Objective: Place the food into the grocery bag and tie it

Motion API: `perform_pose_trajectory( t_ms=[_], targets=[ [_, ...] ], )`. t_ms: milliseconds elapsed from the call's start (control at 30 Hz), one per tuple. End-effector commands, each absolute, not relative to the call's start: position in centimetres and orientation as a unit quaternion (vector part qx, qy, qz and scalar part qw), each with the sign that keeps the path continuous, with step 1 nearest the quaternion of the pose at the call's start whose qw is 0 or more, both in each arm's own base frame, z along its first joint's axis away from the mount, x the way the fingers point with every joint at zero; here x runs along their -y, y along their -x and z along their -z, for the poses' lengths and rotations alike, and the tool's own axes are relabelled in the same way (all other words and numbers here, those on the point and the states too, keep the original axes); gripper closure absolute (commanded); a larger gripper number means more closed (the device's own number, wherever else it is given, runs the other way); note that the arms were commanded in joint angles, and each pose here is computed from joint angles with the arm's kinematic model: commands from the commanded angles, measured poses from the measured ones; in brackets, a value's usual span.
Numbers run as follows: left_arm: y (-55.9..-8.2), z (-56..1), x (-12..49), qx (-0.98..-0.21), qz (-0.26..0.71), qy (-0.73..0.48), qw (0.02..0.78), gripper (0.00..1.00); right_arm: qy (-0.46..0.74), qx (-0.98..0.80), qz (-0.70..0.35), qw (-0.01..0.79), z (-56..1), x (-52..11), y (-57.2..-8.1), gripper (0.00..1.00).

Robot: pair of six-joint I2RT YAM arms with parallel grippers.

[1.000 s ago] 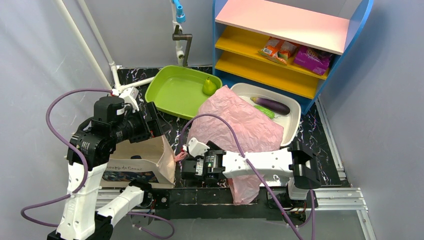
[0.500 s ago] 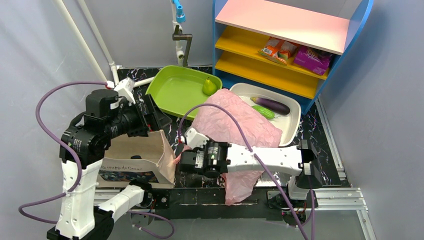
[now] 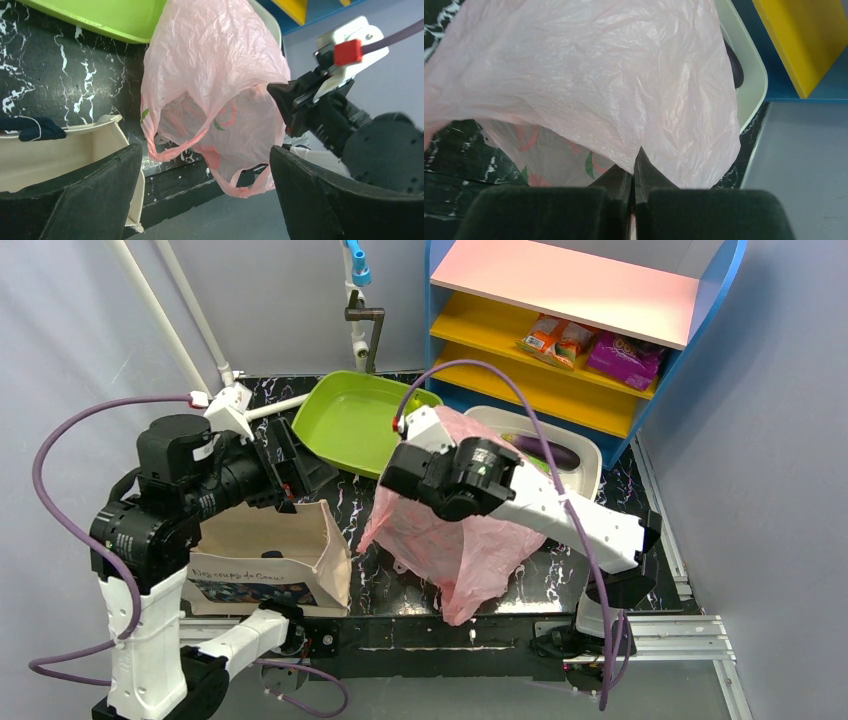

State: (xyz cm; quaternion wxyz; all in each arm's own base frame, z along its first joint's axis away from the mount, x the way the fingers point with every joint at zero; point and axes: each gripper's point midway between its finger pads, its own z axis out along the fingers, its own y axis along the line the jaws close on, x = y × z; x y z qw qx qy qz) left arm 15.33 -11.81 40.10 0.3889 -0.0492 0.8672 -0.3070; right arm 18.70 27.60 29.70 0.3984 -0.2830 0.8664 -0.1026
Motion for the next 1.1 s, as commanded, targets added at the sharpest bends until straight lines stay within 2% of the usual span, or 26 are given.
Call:
perform_pose_trajectory(
  t_ms=[0, 233, 633, 1067],
  targets=[
    [-14.4, -42.1, 12.0, -0.855, 0.323, 0.029, 0.405, 0.01, 0.249, -0.887, 0.073, 0.382, -31.8, -26.2, -18.7, 0.99],
    [-13.6, -42.7, 12.2, -0.836, 0.342, 0.014, 0.429, 0.01, 0.183, -0.911, 0.002, 0.37, -33.7, -25.5, -19.5, 0.99],
    [-13.2, -37.1, 14.1, -0.819, 0.4, -0.003, 0.413, 0.01, 0.044, -0.923, -0.105, 0.367, -37.8, -22.4, -21.5, 0.99],
    [-16.6, -31.2, 17.5, -0.833, 0.44, -0.024, 0.335, 0.0, -0.054, -0.924, -0.162, 0.343, -39.3, -18.9, -22.4, 0.99]
  ],
)
